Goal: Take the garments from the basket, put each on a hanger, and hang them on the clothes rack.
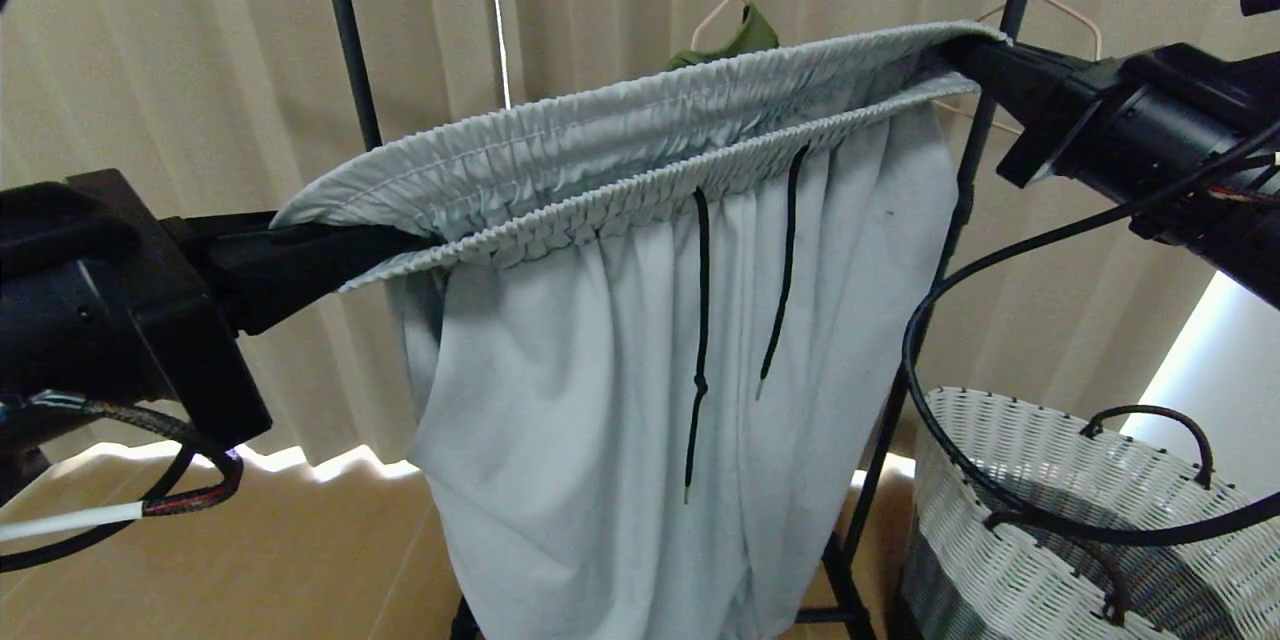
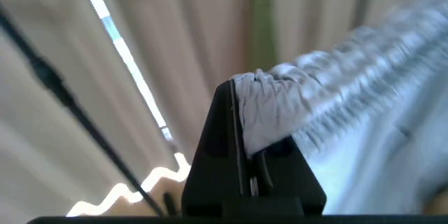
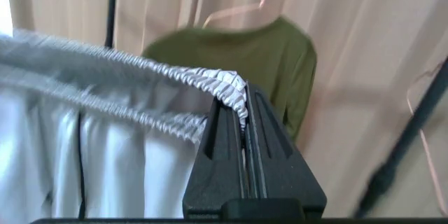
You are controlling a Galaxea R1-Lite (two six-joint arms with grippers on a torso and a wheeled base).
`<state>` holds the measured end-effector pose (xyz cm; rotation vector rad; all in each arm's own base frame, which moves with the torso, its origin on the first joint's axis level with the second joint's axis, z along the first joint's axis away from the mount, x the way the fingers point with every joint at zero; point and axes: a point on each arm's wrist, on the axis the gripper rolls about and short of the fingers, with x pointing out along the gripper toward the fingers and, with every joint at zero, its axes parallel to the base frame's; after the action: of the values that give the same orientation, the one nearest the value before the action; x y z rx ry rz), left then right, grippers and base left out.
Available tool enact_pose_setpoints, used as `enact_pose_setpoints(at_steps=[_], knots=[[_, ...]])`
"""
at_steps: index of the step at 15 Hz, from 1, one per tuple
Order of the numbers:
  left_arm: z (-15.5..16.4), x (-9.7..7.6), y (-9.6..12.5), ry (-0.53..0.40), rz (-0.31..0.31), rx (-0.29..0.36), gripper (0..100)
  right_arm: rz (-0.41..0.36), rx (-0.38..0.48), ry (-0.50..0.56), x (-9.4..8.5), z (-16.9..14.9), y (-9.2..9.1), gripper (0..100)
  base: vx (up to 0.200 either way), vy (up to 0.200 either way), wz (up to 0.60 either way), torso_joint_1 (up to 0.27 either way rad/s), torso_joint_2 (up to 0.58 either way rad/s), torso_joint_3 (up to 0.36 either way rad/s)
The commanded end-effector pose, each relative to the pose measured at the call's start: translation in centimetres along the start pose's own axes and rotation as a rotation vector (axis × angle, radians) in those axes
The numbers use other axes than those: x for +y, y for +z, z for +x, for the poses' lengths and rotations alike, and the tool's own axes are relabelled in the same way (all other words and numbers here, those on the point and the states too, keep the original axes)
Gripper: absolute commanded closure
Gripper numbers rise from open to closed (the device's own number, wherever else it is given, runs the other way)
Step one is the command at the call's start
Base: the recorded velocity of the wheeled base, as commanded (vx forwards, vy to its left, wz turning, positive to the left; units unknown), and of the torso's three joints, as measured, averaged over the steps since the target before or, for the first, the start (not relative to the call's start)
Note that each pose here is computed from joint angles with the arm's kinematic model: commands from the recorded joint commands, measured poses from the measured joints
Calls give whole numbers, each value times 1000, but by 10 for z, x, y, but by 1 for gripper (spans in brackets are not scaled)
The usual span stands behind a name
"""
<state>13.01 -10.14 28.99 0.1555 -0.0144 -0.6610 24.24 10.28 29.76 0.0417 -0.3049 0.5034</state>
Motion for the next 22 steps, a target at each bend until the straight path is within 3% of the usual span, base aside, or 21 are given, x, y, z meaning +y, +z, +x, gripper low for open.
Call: enact_pose_setpoints(at_steps=[1,9,11,14,15,19,22], knots=[[-3,0,0,-1,0,-7,100,0,11,0,0,2,-4,100,0,0,0,0,0,0],[-2,-1,2,-5,8,-11,100,-1,1,-3,0,-1,1,100,0,0,0,0,0,0],[5,3,13,21,59,-41,100,-10,15,-26,-4,-15,16,100,0,0,0,0,0,0],[23,15,29,125,91,-61,100,-15,8,-45,-7,-29,43,100,0,0,0,0,0,0],[38,20,31,217,89,-36,100,-11,43,-45,-5,-43,51,100,0,0,0,0,0,0],[73,25,19,383,59,-62,100,5,144,-35,2,-79,48,100,0,0,0,0,0,0],[81,24,17,425,54,-79,100,14,180,-17,6,-84,40,100,0,0,0,0,0,0]])
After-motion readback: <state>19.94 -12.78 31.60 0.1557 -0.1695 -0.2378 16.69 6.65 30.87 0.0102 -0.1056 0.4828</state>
